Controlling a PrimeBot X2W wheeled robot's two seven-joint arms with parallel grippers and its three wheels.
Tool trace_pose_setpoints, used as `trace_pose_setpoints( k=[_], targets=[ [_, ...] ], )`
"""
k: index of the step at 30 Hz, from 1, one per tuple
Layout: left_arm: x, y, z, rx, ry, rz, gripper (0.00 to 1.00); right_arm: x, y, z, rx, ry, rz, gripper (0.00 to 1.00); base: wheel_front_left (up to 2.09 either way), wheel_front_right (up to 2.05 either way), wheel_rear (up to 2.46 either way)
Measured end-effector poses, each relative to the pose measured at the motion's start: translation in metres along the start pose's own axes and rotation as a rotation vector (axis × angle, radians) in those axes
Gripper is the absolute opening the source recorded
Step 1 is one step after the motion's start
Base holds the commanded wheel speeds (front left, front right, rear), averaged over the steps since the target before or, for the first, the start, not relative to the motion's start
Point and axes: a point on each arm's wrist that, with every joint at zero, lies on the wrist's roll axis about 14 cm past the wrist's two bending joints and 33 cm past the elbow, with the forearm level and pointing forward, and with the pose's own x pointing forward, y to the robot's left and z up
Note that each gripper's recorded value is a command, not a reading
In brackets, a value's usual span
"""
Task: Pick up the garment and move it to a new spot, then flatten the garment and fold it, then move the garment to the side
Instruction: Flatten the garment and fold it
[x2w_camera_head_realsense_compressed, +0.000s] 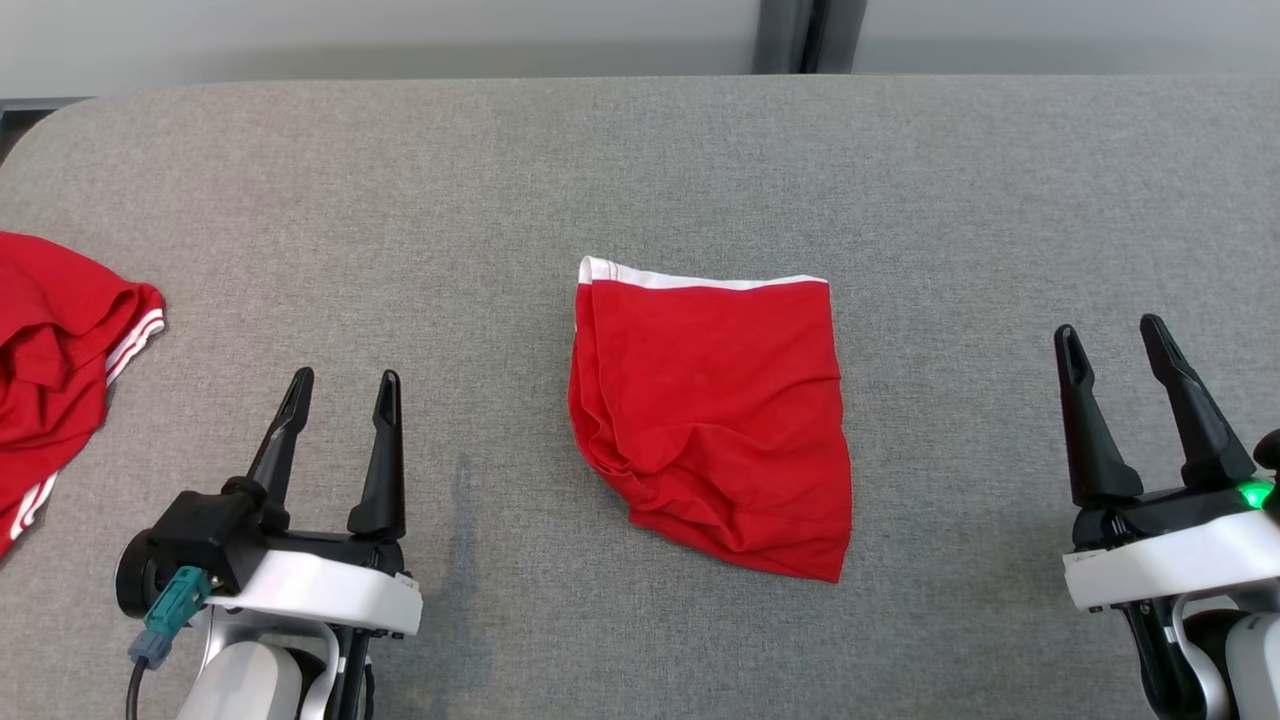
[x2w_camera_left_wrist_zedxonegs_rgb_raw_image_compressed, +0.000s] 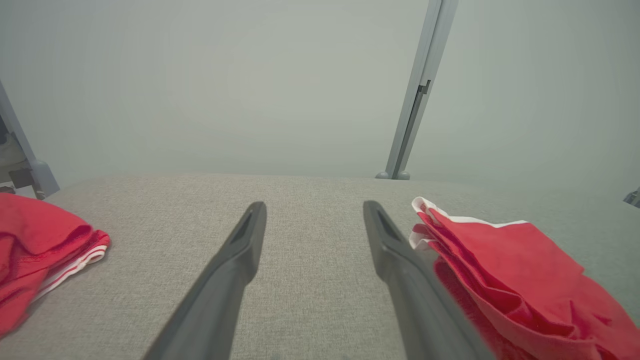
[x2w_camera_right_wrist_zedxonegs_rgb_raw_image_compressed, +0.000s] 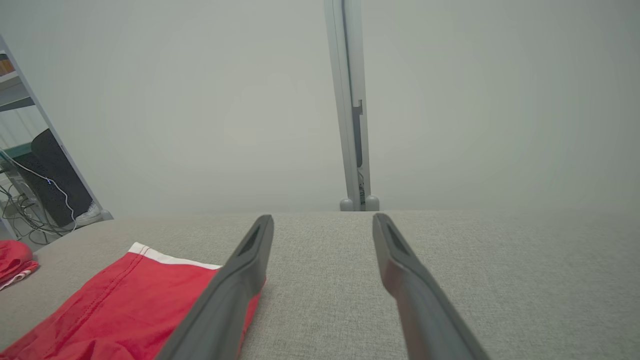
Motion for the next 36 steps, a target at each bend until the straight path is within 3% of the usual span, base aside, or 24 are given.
trace_pose_setpoints(
  k=[9, 10, 11, 12, 18, 28, 36],
  targets=[
    [-0.001, -0.001, 0.000, 0.003, 0.005, -0.005, 1.00, -0.001, -0.001, -0.002, -0.009, 0.011, -0.007, 1.00, 0.00, 0.00, 0.00],
    [-0.001, -0.001, 0.000, 0.004, 0.006, -0.005, 1.00, 0.000, -0.001, -0.003, -0.007, 0.015, -0.007, 0.74, 0.00, 0.00, 0.00],
    [-0.001, 0.000, -0.001, 0.004, 0.008, -0.003, 1.00, 0.001, -0.001, -0.005, -0.004, 0.019, -0.007, 0.27, 0.00, 0.00, 0.00],
    [-0.001, 0.001, -0.001, 0.005, 0.010, 0.000, 1.00, 0.002, 0.000, -0.007, -0.001, 0.026, -0.005, 0.00, 0.00, 0.00, 0.00],
    [-0.002, 0.008, -0.005, 0.001, 0.019, 0.022, 1.00, 0.019, 0.022, -0.023, 0.024, 0.067, 0.074, 0.00, 0.00, 0.00, 0.00],
    [0.001, 0.019, -0.011, -0.008, 0.025, 0.062, 1.00, 0.042, 0.122, -0.075, 0.060, 0.213, 0.409, 0.00, 0.00, 0.00, 0.00],
    [-0.003, 0.029, -0.016, -0.010, 0.036, 0.100, 1.00, 0.036, 0.162, -0.113, 0.104, 0.323, 0.542, 0.00, 0.00, 0.00, 0.00]
  ],
)
